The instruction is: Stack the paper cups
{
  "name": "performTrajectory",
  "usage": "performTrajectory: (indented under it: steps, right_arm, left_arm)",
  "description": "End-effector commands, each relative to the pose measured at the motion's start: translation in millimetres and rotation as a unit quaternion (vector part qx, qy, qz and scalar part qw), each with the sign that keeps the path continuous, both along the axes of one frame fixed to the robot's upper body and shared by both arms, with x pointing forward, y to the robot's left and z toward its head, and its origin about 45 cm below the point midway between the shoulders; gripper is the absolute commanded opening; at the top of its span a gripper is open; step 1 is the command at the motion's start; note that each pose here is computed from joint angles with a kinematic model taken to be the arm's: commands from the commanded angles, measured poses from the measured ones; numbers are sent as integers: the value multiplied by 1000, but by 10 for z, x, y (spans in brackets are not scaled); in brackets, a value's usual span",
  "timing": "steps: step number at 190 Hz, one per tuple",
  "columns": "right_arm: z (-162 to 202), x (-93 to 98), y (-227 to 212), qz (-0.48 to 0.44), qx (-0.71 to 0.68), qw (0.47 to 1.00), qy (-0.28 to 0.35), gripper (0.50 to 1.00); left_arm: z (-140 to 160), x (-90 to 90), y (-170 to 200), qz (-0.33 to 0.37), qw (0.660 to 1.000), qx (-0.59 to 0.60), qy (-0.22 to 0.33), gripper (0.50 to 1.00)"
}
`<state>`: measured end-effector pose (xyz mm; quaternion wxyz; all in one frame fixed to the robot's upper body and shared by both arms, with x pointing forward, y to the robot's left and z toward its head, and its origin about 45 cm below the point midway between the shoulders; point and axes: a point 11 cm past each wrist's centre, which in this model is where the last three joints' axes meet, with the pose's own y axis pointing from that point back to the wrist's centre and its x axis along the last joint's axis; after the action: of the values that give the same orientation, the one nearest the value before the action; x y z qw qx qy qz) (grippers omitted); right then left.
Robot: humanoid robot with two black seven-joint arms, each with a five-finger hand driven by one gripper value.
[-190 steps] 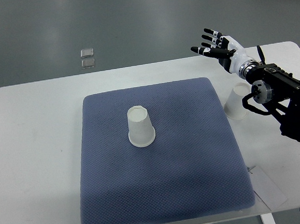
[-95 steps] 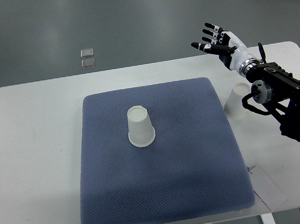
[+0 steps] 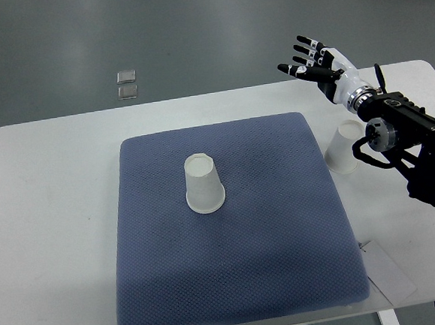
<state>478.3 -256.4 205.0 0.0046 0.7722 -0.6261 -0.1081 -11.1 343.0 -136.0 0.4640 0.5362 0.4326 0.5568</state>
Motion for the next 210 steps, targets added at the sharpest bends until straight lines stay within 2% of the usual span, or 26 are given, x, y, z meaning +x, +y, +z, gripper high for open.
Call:
performTrajectory:
  steps: [1, 98, 165, 210]
  right_arm:
    - [3, -9, 12, 16, 4, 1000, 0, 926]
    - [-129, -64, -11, 23, -17, 1000, 11, 926]
    - [-160, -123, 77, 73, -49, 996, 2, 924]
    - [150, -241, -430, 154, -190, 969, -37, 924]
  left_arm:
    - [0, 0, 0, 0, 1000, 0, 0, 1000]
    - [0, 0, 0, 0, 1000, 0, 0, 1000]
    - [0, 0, 0, 0, 1000, 0, 0, 1000]
    - [0, 0, 0, 0, 1000, 0, 0, 1000]
